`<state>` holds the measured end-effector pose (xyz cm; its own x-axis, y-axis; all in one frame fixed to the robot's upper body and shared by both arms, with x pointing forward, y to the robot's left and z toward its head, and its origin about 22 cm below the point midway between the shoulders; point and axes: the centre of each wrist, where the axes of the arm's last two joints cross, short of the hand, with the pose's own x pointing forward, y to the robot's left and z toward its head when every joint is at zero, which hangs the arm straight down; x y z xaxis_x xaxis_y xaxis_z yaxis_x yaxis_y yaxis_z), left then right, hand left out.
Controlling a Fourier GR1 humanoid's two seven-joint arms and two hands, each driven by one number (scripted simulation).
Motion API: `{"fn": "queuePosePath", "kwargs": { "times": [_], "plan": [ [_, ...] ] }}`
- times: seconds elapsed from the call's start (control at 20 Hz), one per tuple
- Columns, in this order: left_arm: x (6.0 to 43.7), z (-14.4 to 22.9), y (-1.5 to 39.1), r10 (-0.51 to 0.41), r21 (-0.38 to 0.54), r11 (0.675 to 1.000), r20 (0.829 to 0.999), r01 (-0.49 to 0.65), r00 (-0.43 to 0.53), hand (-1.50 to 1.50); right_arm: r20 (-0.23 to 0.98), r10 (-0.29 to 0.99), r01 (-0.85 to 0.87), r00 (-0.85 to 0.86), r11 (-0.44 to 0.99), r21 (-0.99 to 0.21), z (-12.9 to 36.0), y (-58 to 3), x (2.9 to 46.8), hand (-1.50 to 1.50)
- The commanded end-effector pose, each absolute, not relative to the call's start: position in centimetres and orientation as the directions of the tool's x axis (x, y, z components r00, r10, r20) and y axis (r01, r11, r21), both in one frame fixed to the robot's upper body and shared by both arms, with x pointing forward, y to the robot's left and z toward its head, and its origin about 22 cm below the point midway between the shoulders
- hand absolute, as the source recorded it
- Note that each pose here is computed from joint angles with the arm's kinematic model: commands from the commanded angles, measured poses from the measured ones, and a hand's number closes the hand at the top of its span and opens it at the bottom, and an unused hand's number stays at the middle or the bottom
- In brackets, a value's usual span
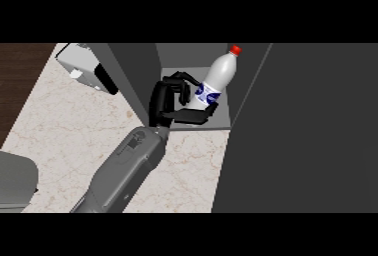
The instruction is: Pick up the bottled water, place it into the cabinet and close the cabinet
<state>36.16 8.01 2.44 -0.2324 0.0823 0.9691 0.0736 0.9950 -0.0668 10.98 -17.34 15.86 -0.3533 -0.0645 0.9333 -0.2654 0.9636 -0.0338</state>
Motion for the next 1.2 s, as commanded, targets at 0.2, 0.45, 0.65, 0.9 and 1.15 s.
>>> {"fn": "queuePosePath", "kwargs": {
  "times": [0.2,0.45,0.65,0.9,1.15],
  "plan": [
    [39.8,3.9,7.4,0.039,-0.049,0.997,0.984,-0.052,-0.175,1.5,0.919,-0.075,-0.266,-0.386,0.963,-0.033,18.2,-18.8,9.3,-1.5],
    [40.2,2.5,8.0,-0.027,0.009,0.993,0.988,-0.115,-0.154,1.5,0.916,-0.083,-0.266,-0.392,0.964,-0.026,17.8,-18.8,9.0,-1.5],
    [40.7,1.1,9.2,-0.074,0.046,0.986,0.981,-0.158,-0.18,1.5,0.915,-0.089,-0.275,-0.395,0.961,-0.025,17.0,-18.3,9.7,-1.5],
    [40.6,0.0,9.8,-0.185,0.137,0.962,0.964,-0.235,-0.192,1.5,0.917,-0.088,-0.3,-0.39,0.953,-0.036,16.9,-19.0,10.1,-1.5],
    [41.6,0.8,10.1,-0.226,0.177,0.954,0.955,-0.243,-0.192,1.5,0.91,-0.095,-0.298,-0.403,0.954,-0.033,16.9,-18.8,9.3,-1.5]
  ]
}}
